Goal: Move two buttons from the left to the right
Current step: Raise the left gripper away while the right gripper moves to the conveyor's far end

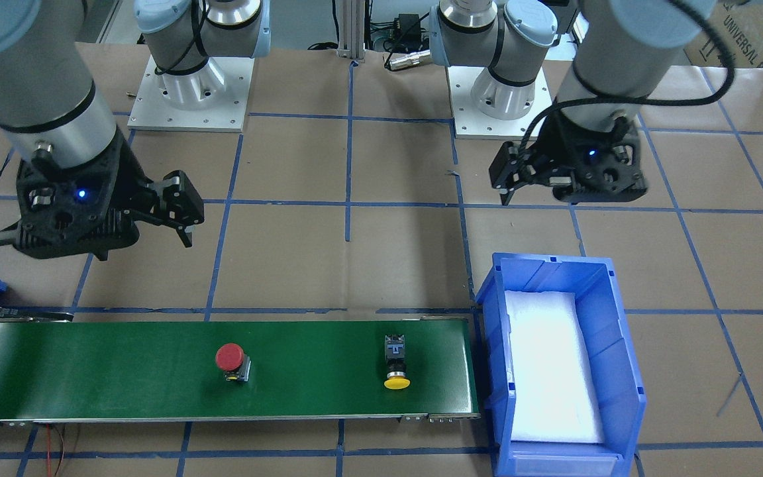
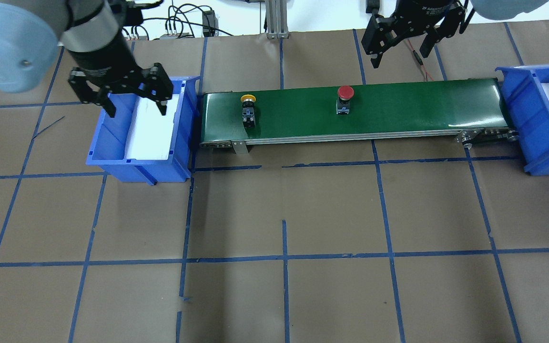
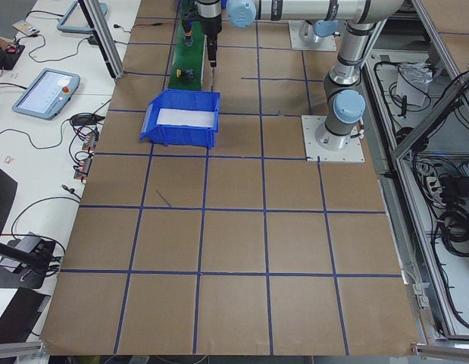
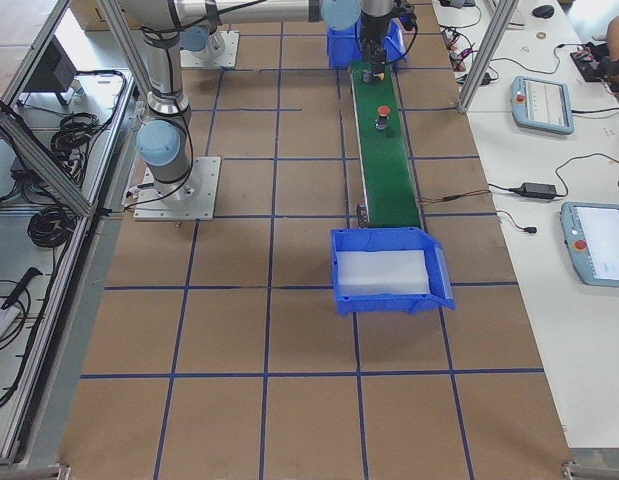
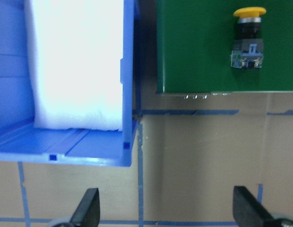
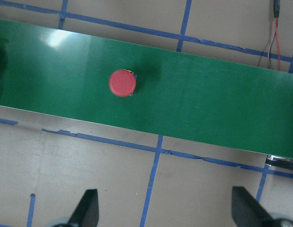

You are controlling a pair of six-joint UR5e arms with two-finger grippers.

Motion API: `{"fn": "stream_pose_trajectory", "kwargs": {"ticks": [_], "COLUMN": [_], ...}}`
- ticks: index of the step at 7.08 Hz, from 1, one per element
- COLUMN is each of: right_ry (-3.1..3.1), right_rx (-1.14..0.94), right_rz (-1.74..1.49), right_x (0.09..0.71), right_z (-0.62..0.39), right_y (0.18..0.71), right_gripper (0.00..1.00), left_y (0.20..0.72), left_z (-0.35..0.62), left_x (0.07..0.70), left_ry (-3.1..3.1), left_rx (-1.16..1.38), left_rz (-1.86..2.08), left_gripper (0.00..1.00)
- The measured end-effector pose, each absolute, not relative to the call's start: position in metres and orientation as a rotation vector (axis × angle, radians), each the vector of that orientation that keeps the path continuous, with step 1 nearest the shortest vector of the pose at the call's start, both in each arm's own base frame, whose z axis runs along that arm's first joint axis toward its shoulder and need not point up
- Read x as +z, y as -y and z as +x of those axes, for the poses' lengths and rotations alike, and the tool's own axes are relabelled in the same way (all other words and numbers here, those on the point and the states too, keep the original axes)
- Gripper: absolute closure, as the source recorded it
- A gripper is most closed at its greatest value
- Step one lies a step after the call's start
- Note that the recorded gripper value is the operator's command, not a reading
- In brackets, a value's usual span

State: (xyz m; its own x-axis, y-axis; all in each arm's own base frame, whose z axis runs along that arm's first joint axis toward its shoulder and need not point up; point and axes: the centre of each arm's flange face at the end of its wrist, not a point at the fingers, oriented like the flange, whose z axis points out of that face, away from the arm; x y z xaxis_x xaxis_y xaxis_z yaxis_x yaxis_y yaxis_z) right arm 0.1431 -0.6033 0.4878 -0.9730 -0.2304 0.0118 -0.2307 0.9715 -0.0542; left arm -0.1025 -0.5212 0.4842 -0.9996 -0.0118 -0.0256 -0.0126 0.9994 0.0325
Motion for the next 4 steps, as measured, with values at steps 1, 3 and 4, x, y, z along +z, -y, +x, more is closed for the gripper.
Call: {"fn": "stream_pose_trajectory", "kwargs": {"ticks": [1,3,4], "right_ry": [3.102,3.061,3.035], "right_rx": [0.067,0.005,-0.02], "right_rz": [0.449,0.679,0.795], "right_x": [0.478,0.449,0.436], "right_z": [0.124,0.072,0.052], "right_y": [0.619,0.643,0.651], "right_gripper": [0.02,0.0,0.0], "left_y": [0.515,0.521,0.529], "left_z": [-0.072,-0.083,-0.114], "left_x": [0.495,0.491,0.484], "left_ry": [-3.117,-3.159,-3.186], "left_rx": [0.054,0.012,-0.049], "left_rz": [-0.003,-0.019,0.012], "left_gripper": [0.0,0.0,0.0]}}
